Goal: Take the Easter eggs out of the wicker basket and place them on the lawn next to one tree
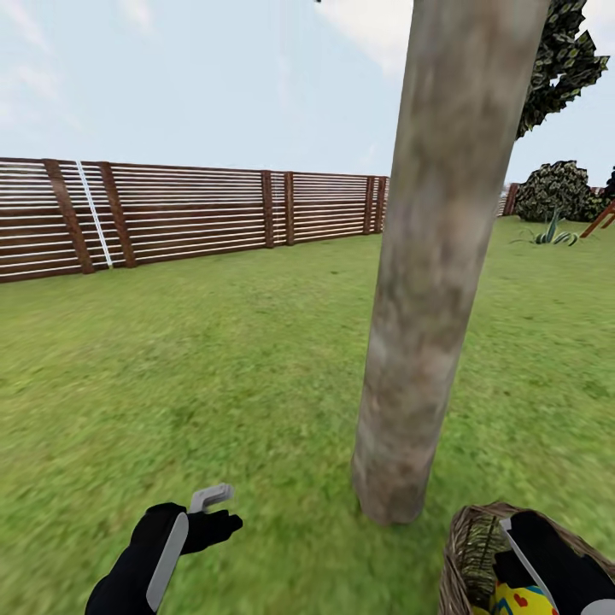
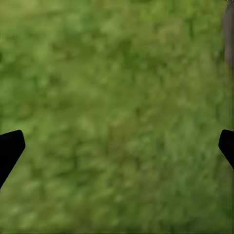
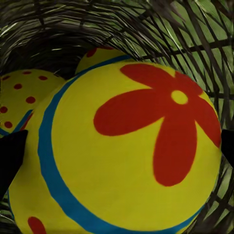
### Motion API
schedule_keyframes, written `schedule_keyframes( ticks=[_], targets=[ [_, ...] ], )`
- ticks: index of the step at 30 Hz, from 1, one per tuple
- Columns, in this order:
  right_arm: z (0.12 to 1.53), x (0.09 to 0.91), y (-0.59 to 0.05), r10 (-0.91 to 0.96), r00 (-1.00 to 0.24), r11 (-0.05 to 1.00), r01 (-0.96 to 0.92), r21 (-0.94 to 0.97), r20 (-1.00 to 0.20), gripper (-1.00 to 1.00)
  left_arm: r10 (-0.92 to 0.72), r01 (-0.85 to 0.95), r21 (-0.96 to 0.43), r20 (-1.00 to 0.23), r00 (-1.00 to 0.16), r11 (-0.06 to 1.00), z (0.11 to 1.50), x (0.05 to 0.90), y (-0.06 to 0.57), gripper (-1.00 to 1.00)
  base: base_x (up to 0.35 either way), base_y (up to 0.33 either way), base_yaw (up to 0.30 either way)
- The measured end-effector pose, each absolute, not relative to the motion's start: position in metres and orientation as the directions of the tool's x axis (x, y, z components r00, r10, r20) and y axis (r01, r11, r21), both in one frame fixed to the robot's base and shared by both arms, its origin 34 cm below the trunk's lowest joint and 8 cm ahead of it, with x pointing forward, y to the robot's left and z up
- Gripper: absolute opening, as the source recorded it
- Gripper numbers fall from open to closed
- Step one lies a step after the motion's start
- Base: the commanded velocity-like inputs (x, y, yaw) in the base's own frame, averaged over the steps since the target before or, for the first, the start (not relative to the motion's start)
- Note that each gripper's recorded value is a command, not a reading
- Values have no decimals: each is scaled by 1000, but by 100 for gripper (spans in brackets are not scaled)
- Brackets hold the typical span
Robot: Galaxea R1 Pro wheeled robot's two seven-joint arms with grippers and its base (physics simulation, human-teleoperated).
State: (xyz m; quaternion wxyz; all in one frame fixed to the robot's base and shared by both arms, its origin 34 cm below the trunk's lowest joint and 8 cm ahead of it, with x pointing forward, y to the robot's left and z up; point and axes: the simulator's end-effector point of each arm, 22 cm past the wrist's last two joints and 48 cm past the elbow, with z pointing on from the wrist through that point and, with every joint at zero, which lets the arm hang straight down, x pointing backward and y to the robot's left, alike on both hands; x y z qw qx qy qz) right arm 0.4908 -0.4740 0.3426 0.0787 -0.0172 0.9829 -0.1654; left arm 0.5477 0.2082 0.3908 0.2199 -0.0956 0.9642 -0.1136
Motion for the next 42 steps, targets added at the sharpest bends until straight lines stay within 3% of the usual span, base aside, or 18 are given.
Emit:
schedule_keyframes(
  ticks=[42],
  targets=[
    [434,512,-473,-59,-987,945,-8,-327,-146,-100,-234,-135,-261,-401,-886,956,483,570,208,100,0,0,0]
  ],
)
